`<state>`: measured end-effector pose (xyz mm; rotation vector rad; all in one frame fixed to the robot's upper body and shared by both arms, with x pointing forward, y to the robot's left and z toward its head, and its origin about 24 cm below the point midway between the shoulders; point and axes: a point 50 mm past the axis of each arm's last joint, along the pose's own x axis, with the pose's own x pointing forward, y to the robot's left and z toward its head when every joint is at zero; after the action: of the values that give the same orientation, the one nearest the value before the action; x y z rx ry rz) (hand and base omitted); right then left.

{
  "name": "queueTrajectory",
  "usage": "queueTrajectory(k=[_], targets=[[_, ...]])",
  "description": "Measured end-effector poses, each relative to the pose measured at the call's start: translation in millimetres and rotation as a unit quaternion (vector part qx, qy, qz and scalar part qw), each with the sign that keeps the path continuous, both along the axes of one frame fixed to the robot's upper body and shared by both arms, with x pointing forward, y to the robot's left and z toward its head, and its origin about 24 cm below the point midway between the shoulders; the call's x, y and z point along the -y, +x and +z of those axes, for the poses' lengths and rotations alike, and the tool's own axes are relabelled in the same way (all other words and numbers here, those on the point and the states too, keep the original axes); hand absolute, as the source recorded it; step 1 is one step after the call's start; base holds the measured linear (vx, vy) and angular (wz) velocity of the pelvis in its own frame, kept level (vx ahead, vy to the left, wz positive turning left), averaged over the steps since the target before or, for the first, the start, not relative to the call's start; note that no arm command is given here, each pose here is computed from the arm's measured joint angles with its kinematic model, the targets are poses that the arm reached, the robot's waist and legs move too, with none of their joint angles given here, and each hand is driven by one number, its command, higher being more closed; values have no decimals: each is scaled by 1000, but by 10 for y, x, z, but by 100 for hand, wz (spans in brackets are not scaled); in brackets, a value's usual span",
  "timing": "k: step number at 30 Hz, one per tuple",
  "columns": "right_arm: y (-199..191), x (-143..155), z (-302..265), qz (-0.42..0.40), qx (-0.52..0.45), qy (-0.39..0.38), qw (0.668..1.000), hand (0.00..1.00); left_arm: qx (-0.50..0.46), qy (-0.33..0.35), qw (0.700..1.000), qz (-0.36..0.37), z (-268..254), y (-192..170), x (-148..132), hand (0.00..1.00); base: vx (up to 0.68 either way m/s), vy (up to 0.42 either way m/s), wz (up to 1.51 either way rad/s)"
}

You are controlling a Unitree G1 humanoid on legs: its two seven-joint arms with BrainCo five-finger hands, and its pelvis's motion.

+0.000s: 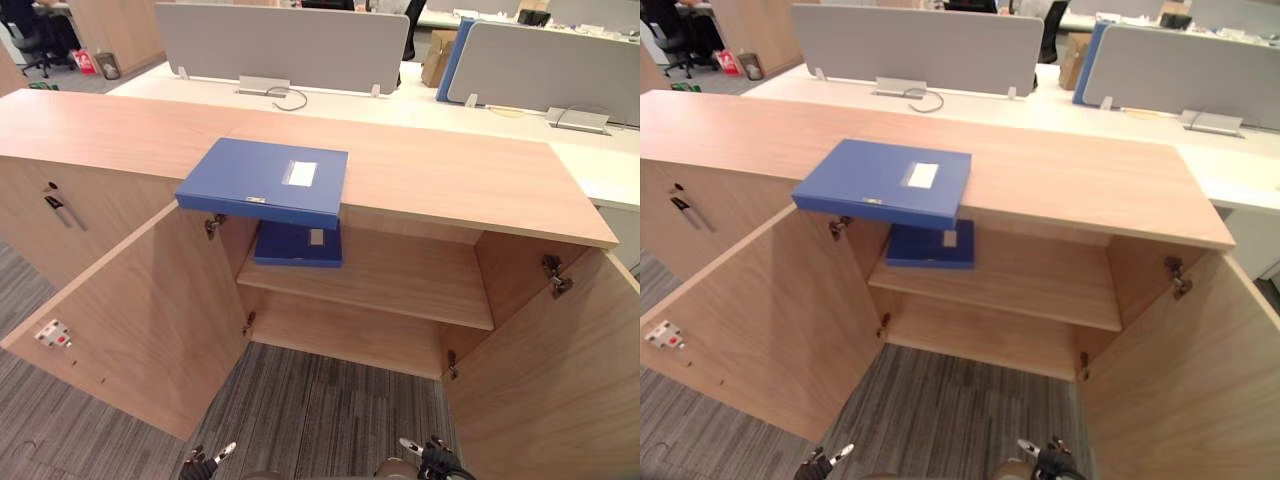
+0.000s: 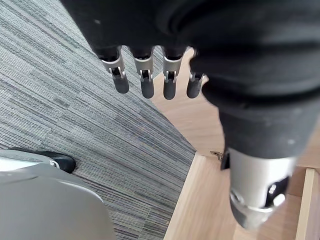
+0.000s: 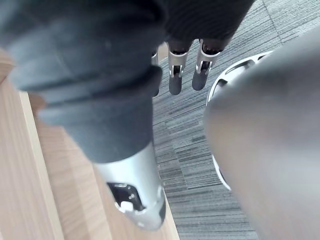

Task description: Walk over to the cabinet, pick up the folder, carry it to the office cabinet, place the folder inside the office cabinet, then close the office cabinet door

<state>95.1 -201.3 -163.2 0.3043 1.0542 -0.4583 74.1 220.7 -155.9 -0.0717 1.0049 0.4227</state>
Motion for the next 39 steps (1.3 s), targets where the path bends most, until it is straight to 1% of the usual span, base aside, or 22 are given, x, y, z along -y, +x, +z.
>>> queueTrajectory(k=[2,4,5,6,8,11,14,17,20,22,24,25,27,29,32,34,39], targets=[[11,18,7,4,2,-3,1000,0,-3,-2,1000,-10,-8,-7,30,0,152,-25,-3],[-23,-18,-9,0,-4,4,1000,0,-7,3,1000,-11,-4,-27,-13,0,142,-110,5],[-15,-3,-5,-2,-2,2,1000,0,-10,-3,1000,-8,-18,-34,31,0,184,-156,13],[-38,19,-9,1,-7,-1,1000,0,-12,-11,1000,-3,-32,-81,83,0,179,-173,11],[-25,-5,-7,23,-8,-4,1000,0,9,-12,999,33,2,-55,56,0,139,-172,-2],[-21,48,6,23,-9,-14,1000,0,14,-22,998,61,-2,-97,87,0,169,-104,-20],[-47,40,-10,25,-19,-11,999,0,16,-22,998,55,1,-87,87,0,194,26,-29],[-27,41,-6,37,-19,-13,999,0,14,-32,997,71,-9,-117,96,0,241,160,-31],[-92,-76,-40,33,-27,5,999,0,11,-38,995,92,-16,-155,-3,0,257,153,-3],[-119,-122,-52,32,-30,12,999,0,23,-60,990,123,-14,-157,-16,0,248,189,5],[-148,-165,-62,35,-32,19,999,0,59,-94,978,177,17,-127,-8,0,93,137,0],[-145,-171,-62,38,-32,20,999,0,75,-106,973,191,34,-92,2,0,58,98,-5],[-143,-190,-63,52,-32,20,998,0,127,-136,956,226,108,46,12,0,6,50,-9],[-135,-198,-61,68,-33,17,997,0,195,-158,933,258,241,253,-29,0,-25,13,-10],[-116,-208,-55,88,-31,13,996,0,267,-170,908,275,423,465,-51,0,-96,6,-3],[-103,-198,-50,93,-29,9,995,0,301,-172,896,277,533,580,-16,0,-104,6,12],[-101,-222,-52,124,-35,5,992,0,319,-161,889,286,642,569,7,0,-72,4,15]])
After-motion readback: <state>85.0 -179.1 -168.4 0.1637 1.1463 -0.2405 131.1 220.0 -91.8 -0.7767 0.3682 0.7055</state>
